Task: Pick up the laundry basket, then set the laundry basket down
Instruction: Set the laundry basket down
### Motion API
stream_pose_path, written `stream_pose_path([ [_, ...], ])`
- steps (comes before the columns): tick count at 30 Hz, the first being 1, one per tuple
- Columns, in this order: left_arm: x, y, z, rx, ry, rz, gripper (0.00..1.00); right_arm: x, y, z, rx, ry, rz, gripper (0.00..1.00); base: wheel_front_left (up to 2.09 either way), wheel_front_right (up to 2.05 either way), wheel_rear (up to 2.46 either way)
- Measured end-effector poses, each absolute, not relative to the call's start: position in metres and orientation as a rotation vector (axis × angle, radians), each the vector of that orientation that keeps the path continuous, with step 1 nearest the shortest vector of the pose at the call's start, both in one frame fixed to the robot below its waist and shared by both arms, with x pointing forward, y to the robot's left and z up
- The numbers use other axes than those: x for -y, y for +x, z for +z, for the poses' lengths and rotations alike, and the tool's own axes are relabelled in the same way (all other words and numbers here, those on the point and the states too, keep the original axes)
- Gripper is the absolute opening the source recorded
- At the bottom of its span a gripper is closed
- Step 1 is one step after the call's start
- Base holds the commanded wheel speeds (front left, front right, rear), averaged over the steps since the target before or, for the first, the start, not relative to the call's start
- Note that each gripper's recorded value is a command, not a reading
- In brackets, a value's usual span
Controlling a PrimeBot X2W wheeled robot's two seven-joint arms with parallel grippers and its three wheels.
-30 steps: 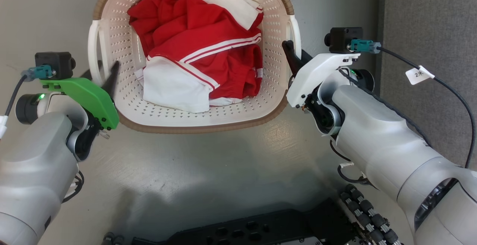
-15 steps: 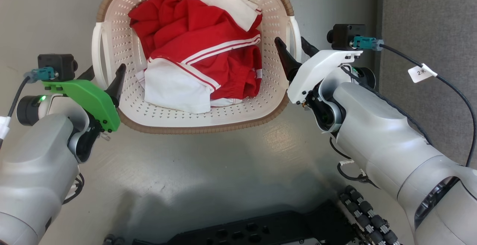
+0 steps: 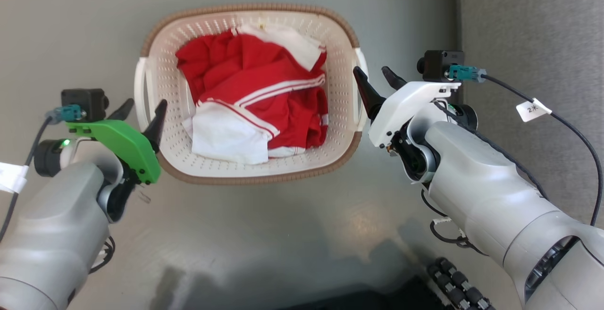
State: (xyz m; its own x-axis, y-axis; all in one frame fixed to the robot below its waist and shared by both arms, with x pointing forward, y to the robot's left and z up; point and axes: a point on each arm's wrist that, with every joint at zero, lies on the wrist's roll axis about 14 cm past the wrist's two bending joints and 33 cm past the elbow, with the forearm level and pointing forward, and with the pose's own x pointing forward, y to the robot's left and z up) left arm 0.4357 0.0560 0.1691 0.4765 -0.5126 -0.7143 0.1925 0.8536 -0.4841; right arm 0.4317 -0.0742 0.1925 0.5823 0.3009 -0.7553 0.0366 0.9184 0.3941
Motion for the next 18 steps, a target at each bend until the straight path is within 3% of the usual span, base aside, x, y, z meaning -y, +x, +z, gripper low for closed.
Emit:
stream_pose_path([
  [18, -0.033, 0.463, 0.277, -0.745, -0.362, -0.523, 1.0, 0.084, 0.457, 0.286, -0.711, 0.37, 0.177, 1.0, 0.0, 0.0, 0.0],
])
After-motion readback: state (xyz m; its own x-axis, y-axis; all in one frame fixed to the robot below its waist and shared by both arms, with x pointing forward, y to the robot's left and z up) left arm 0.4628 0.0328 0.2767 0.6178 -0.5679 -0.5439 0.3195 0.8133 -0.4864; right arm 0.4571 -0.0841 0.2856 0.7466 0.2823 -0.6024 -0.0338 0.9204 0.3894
